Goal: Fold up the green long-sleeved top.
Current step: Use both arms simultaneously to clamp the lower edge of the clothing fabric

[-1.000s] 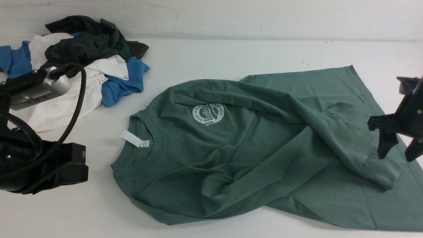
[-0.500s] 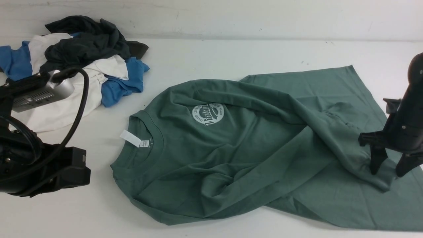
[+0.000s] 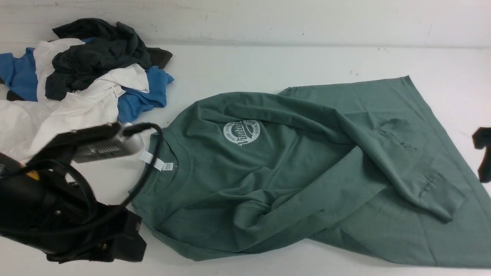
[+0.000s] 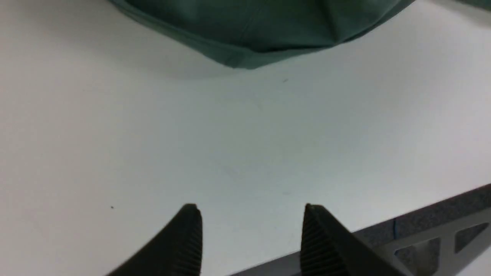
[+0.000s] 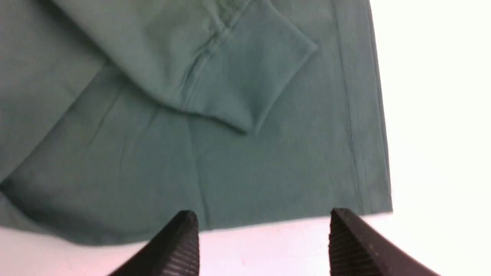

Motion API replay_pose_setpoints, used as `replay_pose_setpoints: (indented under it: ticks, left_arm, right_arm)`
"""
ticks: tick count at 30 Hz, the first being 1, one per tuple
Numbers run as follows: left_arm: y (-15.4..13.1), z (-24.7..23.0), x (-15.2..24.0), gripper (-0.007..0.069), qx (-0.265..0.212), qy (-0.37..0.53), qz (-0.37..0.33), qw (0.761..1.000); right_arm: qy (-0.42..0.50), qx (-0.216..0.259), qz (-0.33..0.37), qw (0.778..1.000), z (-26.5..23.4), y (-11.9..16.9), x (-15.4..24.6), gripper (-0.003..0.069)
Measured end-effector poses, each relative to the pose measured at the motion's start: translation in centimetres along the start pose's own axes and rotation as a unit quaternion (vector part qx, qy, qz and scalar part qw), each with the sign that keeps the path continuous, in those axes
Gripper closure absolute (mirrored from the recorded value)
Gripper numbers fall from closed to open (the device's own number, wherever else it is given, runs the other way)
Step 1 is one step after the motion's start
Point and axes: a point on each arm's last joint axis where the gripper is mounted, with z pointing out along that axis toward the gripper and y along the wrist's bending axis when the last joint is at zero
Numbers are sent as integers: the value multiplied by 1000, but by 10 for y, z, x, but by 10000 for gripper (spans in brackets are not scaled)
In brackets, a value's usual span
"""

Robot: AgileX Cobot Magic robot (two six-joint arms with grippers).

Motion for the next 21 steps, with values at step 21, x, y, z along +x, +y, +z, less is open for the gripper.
replay_pose_setpoints:
  ticks: [21]
  left_arm:
    - [-10,123,-71,291,-51,52,-17,997]
  right_arm:
    - [-13,-7,2,1000,-4,-5,60,233]
